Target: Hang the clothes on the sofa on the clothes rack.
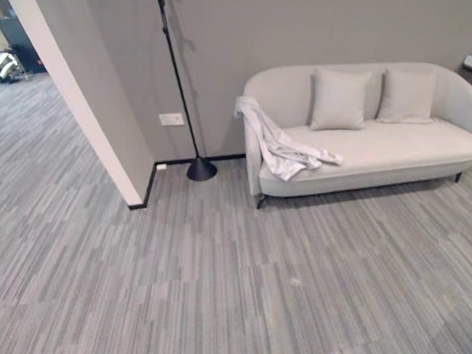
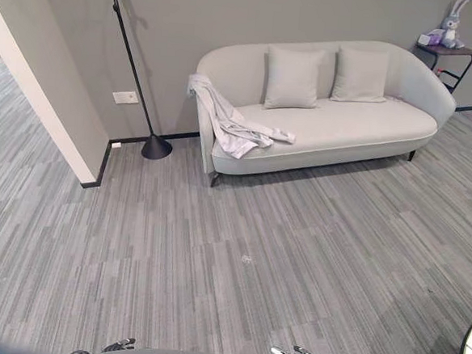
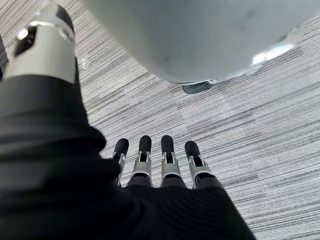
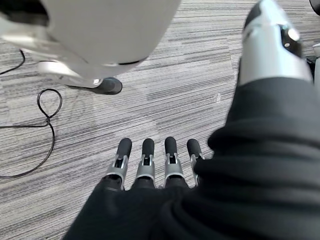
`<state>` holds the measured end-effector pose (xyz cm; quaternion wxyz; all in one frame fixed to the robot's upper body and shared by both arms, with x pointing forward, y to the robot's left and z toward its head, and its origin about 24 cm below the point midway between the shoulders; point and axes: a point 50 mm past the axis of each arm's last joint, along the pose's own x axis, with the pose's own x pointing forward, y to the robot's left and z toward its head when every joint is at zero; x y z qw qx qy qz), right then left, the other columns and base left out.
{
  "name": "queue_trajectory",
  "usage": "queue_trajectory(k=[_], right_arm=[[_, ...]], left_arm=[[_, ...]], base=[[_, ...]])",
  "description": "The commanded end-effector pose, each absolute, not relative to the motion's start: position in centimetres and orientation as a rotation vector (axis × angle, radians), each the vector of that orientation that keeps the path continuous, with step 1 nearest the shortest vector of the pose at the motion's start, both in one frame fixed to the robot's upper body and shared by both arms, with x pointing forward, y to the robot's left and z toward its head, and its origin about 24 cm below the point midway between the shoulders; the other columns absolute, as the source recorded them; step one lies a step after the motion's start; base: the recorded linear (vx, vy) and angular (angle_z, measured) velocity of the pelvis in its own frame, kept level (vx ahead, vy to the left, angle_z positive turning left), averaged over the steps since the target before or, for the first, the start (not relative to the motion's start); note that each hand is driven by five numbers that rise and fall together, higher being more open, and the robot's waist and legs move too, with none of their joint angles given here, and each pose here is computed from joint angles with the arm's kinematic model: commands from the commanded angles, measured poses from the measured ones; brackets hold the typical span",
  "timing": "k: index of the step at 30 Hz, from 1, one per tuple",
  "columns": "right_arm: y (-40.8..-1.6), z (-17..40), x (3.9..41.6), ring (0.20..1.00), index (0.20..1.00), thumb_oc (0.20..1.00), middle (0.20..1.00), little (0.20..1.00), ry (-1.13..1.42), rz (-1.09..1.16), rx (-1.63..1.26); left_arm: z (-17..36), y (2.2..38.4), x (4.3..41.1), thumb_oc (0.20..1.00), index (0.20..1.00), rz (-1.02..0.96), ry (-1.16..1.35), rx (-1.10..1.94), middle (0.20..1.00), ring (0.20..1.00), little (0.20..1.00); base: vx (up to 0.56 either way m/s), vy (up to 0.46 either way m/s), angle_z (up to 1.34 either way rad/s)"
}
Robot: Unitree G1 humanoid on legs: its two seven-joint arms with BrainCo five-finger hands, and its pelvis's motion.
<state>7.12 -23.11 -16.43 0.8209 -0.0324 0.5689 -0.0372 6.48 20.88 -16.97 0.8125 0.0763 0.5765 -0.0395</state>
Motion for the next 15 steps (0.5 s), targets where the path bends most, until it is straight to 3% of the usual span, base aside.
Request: queue_trajectory(k=[1,9,15], right_arm=[[-22.6,-16.0,9.4,1.000,1.000,1.000,1.000,1.000,1.146,-0.013,-0.102],[-22.5,-16.0,9.5,1.000,1.000,1.000,1.000,1.000,1.140,0.002,-0.113],[-22.7,-15.9,9.7,1.000,1.000,1.000,1.000,1.000,1.146,0.007,-0.125]], left_arm=[[-16.3,21.7,9.1,1.000,1.000,-0.043,1.144,0.178,1.000,1.000,1.000],[-16.4,22.1,8.6,1.000,1.000,-0.019,1.162,0.173,1.000,1.000,1.000],[-15.5,22.0,11.5,1.000,1.000,0.001,1.046,0.159,1.000,1.000,1.000]], base=[[0.00,0.000,0.00],[0.01,0.016,0.00],[0.02,0.067,-0.02]])
